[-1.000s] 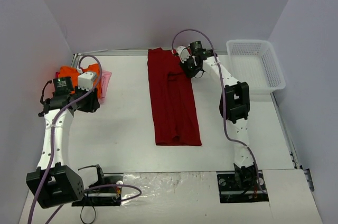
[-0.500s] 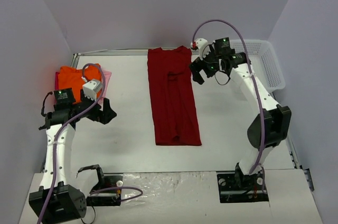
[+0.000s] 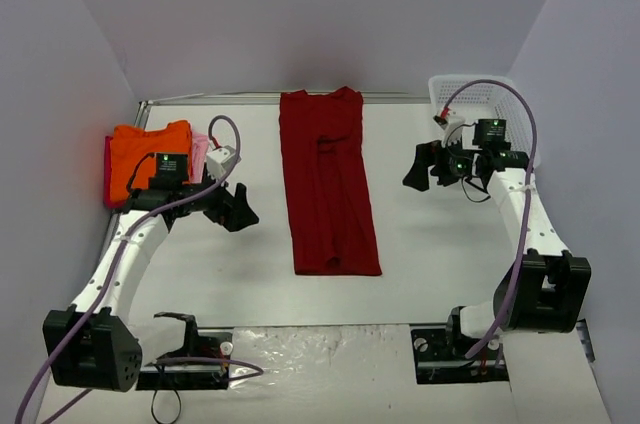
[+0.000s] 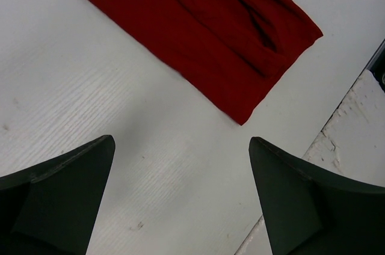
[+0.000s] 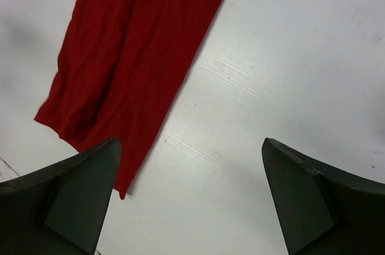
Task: Fold and stack the t-shirts
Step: Rotate the tshirt 90 degrees, then grab the bottom of the folded rectangular tshirt with both arms
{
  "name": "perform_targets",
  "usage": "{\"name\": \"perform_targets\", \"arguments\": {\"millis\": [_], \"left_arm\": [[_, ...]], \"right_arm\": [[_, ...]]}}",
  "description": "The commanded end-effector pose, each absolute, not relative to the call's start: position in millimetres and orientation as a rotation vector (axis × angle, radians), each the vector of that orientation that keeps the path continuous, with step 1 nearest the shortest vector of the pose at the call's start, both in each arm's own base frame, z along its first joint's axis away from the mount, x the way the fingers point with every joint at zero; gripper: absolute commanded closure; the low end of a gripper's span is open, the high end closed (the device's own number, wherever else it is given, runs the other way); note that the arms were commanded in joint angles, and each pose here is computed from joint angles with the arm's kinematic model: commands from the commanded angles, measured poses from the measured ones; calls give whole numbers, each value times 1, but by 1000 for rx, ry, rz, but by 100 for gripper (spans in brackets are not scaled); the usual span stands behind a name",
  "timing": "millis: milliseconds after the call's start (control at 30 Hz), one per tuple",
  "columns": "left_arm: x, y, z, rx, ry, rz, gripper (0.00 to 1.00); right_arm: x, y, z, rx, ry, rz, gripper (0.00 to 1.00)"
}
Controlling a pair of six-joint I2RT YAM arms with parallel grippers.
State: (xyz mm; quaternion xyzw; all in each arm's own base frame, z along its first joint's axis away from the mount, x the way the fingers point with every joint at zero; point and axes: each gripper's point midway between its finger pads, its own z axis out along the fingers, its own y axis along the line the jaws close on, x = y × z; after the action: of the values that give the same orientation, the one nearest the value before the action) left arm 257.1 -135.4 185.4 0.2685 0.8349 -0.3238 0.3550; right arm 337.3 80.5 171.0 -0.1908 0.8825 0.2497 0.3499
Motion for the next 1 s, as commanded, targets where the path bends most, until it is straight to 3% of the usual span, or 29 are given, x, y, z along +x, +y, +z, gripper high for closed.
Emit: {"name": "perform_targets", "arguments": {"millis": [0, 200, 233, 333, 367, 433, 567, 800, 967], "left_arm": [[275, -148, 201, 749, 2056, -757, 6], [249, -191, 175, 1183, 2057, -680, 5], [251, -194, 176, 1255, 2021, -626, 4], [244, -209, 172, 1471, 1917, -436, 16], [253, -201, 167, 1487, 1925, -262, 16], [250, -209, 156, 1571, 1878, -155, 15], [251, -206, 132, 1665, 1874, -34, 16], [248, -216, 88, 1725, 1846, 119, 27], [243, -229, 82, 1712, 1858, 56, 27]], "right_arm": [[336, 89, 195, -447, 2204, 793, 0], [318, 100, 209, -607, 2147, 825, 0], [316, 100, 208, -623, 2150, 815, 0], [319, 91, 197, -633, 2206, 720, 1], [319, 89, 193, -630, 2221, 700, 1], [323, 81, 185, -615, 2257, 647, 1], [326, 74, 178, -612, 2286, 588, 1], [328, 66, 165, -614, 2334, 541, 3], [328, 60, 158, -618, 2362, 503, 3]]}}
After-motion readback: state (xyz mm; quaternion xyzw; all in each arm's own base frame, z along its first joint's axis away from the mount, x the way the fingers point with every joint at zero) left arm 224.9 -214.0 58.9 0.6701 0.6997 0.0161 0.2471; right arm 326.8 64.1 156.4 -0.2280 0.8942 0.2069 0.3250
